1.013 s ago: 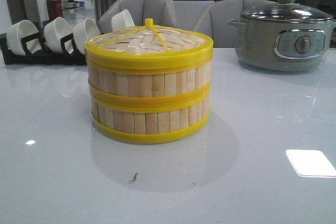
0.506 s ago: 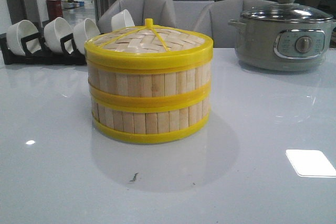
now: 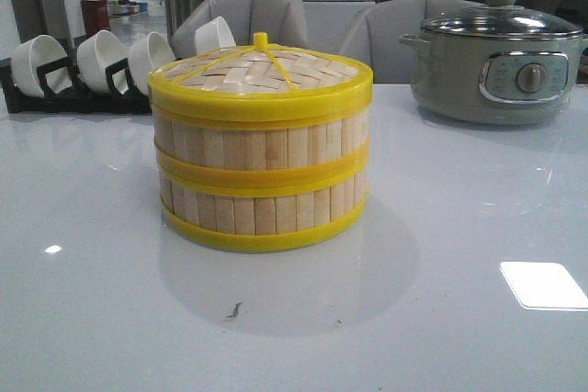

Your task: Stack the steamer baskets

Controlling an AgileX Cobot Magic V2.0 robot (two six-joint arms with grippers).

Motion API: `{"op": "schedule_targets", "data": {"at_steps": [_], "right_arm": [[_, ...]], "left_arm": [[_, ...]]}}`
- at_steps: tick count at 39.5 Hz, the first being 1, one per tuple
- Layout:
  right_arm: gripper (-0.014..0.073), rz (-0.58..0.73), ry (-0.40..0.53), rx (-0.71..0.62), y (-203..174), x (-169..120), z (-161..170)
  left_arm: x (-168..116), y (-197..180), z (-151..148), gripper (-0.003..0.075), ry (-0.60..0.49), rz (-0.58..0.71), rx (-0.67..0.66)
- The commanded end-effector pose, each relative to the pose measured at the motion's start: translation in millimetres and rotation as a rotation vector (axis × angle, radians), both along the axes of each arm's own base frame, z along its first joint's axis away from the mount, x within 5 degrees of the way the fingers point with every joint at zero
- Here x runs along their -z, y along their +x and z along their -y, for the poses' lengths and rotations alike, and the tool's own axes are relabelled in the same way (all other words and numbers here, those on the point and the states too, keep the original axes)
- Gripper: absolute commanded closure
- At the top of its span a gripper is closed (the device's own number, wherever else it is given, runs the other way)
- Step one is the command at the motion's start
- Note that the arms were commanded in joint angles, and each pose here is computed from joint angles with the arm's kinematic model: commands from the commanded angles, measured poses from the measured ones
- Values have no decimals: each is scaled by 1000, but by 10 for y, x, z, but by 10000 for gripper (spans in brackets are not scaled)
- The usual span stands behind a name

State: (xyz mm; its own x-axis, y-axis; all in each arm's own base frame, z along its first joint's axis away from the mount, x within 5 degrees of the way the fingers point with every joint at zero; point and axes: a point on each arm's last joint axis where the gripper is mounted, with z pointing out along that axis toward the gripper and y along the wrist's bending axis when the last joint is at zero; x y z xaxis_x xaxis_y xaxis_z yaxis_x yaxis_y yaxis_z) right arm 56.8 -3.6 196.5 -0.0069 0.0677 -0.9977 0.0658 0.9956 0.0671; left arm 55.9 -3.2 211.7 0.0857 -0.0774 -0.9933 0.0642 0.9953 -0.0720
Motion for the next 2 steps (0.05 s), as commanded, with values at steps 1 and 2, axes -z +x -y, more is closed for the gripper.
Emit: {"op": "schedule_targets", "data": {"at_steps": [1,2], "right_arm": [[528,126,-12,3,-28,-143,1],[528,126,-12,3,-28,-143,1]], "left_arm": [[-79,-22,9,636,-13,96,15],[-79,-22,9,636,-13,96,15]]}}
